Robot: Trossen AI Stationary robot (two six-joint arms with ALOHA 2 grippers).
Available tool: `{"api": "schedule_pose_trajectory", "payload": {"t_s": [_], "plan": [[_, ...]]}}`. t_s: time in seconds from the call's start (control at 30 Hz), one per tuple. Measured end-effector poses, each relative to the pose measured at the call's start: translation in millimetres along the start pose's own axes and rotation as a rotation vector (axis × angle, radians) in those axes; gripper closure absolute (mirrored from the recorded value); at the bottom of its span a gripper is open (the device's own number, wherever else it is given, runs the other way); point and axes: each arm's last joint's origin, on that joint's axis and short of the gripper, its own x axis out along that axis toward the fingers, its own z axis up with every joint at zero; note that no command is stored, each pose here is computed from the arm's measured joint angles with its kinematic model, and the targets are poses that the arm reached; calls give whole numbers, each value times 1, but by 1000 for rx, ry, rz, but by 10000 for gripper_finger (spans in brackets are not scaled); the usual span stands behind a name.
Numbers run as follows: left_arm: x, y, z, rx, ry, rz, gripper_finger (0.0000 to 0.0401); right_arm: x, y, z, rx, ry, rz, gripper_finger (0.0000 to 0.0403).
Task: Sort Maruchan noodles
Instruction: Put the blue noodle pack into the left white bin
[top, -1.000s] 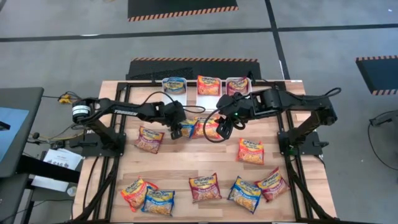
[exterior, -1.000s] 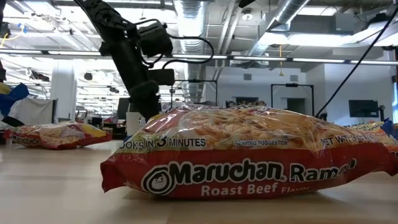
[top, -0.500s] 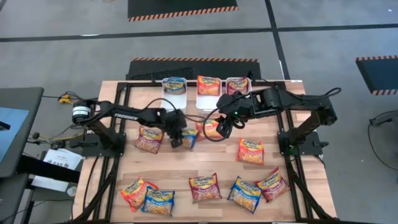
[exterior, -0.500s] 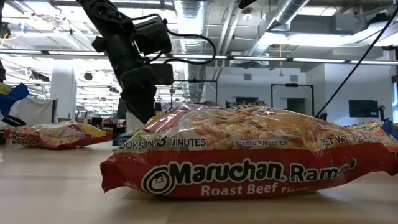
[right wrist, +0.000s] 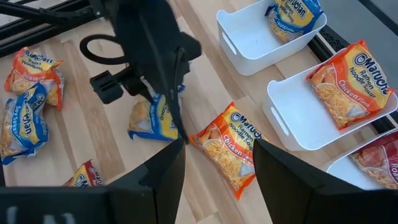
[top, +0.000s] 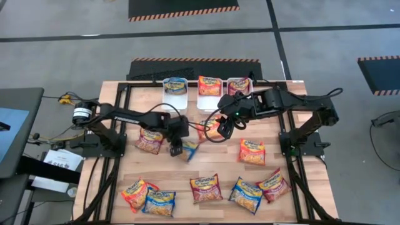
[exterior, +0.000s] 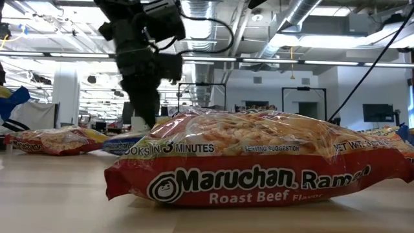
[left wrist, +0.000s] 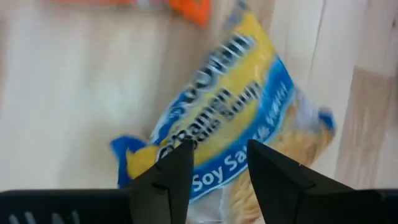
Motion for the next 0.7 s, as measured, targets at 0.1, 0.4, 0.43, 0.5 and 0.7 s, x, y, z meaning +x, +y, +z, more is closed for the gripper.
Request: {"api": "schedule_pose_trajectory", "payload": {"t_s": [0.1, 0.4, 0.43, 0.5, 0.7], "plan": [[-8, 3, 9, 29, -3, 39, 260, 0, 0, 0, -1, 0, 0, 188], [-26, 26, 16, -57, 87, 59, 260, 1, 1, -1, 8, 3, 1, 188], [-26, 27, 14, -68, 111, 48, 260, 2, 1, -2, 18, 13, -2, 188], [-25, 29, 9, -81, 152, 22, 260, 1, 2, -7, 40, 45, -6, 188], [-15, 28, -2, -96, 172, -4, 260, -5, 21, -17, 106, 73, 56, 188]]}}
